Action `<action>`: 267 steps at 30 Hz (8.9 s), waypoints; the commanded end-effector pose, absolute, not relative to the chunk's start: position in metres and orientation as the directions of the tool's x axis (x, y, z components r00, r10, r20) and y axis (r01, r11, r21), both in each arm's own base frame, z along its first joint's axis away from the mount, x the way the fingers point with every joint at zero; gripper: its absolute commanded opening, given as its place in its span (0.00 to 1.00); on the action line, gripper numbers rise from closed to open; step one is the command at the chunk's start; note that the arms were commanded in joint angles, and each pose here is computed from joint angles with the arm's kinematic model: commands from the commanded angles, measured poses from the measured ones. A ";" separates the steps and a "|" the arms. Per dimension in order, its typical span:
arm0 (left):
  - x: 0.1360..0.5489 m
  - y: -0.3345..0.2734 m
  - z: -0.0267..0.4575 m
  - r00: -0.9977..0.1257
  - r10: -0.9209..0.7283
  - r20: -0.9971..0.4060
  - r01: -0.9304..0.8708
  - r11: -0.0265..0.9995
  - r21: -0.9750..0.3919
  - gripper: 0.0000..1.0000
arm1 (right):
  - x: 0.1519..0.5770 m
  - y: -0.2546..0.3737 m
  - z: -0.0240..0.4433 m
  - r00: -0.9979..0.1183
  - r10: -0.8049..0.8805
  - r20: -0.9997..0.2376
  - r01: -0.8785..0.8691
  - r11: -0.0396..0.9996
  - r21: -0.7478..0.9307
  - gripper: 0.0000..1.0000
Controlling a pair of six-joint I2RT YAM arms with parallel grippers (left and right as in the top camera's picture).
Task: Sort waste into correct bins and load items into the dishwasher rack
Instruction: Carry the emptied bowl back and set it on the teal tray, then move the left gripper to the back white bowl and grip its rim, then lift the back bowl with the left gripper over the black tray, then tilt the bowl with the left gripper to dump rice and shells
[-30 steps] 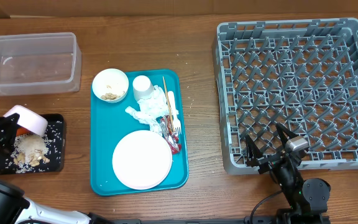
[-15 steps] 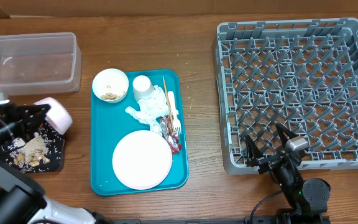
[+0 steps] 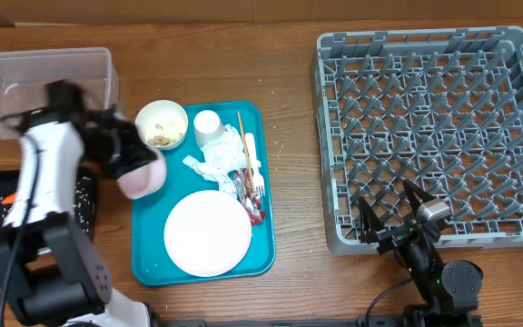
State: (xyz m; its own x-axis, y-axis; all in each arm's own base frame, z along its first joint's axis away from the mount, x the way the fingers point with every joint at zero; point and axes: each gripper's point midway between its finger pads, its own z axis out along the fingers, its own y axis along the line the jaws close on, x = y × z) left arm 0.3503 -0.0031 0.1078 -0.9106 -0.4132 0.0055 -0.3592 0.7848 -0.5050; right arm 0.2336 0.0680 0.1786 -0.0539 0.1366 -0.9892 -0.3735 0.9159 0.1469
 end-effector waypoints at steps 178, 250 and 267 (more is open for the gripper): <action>0.474 -0.023 0.070 -0.774 -0.620 -0.129 -0.616 0.784 -0.072 0.04 | 0.234 0.068 0.177 -0.052 0.140 -0.989 -0.371 0.916 0.149 1.00; 0.317 0.188 0.166 -0.583 -0.812 -0.029 -0.588 0.446 -0.674 0.04 | 0.234 0.068 0.177 -0.052 0.140 -0.989 -0.371 0.916 0.149 1.00; 0.335 0.179 0.161 -0.581 -0.814 -0.017 -0.339 0.261 -0.904 0.04 | 0.234 0.068 0.177 -0.051 0.140 -0.989 -0.371 0.916 0.149 1.00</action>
State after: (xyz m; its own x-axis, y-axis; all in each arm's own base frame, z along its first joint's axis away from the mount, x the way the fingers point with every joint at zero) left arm 0.3240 0.1886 0.1478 -0.5573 -0.8296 -0.0338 -0.4609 0.3430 -0.8185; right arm 0.2336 0.0680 0.1786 -0.0544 0.1370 -0.9891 -0.3735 0.9159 0.1474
